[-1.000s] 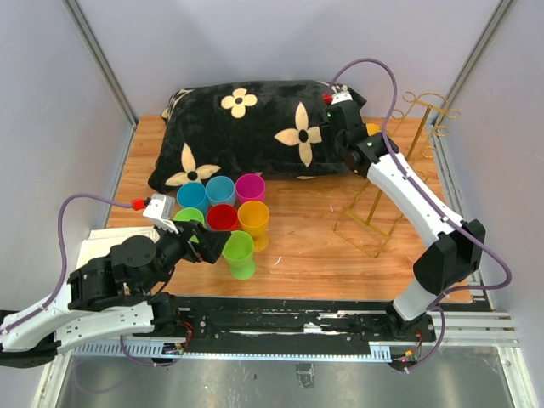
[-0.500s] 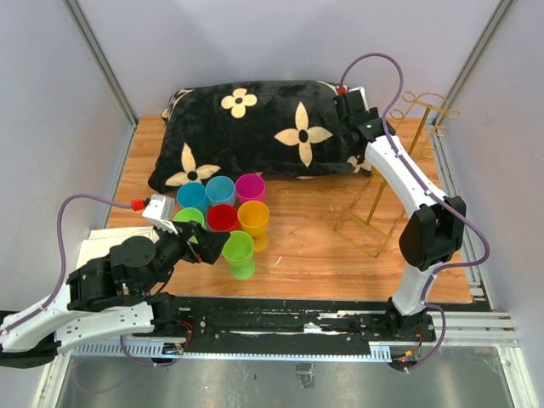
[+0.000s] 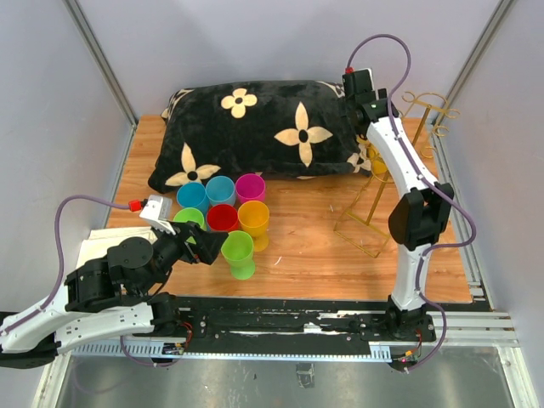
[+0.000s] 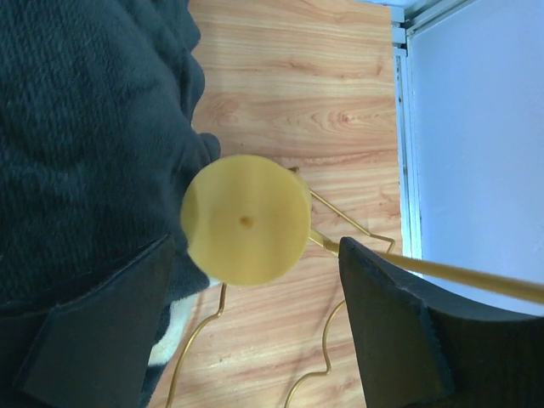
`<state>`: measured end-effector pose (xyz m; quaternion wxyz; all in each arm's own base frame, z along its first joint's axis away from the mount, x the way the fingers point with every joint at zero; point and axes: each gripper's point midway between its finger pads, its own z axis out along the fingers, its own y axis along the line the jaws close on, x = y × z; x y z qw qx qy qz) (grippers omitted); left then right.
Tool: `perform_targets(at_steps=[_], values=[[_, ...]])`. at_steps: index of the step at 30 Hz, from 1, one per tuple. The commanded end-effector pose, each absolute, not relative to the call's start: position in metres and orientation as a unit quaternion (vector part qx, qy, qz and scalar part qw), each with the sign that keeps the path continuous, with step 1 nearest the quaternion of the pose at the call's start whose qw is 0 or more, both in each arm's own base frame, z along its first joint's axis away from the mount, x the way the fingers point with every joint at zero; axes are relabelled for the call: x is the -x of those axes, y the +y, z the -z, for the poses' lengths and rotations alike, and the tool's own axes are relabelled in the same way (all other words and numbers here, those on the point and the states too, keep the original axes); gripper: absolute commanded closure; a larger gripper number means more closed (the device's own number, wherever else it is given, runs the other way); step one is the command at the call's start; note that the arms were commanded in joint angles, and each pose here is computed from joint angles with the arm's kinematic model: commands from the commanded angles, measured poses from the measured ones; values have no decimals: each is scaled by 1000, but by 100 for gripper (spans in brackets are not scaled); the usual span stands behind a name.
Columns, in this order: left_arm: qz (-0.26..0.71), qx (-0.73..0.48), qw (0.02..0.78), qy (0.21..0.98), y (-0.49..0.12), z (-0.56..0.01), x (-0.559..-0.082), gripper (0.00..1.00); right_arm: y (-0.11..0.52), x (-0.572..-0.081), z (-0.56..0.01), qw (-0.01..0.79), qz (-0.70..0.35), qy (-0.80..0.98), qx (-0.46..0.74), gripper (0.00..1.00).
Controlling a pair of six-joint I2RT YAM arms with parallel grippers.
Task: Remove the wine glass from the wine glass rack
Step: Pick up the wine glass at the center of the board.
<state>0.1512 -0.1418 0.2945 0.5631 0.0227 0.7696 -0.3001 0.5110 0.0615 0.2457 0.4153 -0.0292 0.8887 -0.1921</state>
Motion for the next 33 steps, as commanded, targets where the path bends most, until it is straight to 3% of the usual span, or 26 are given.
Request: perform_targets(at_steps=[1, 10, 21, 29, 33], values=[[297, -12, 571, 765, -138, -296, -154, 0, 55, -522, -242, 400, 175, 899, 28, 21], [294, -9, 573, 765, -137, -296, -155, 0, 41, -519, -208, 351, 152, 924, 17, 26], [289, -11, 572, 767, -141, -294, -157, 0, 42, -521, -188, 328, 83, 941, 4, 24], [290, -10, 573, 767, -141, -295, -157, 0, 48, -524, -185, 335, 35, 941, -13, 42], [291, -8, 572, 766, -141, -295, -157, 0, 50, -526, -200, 363, 23, 931, -20, 59]])
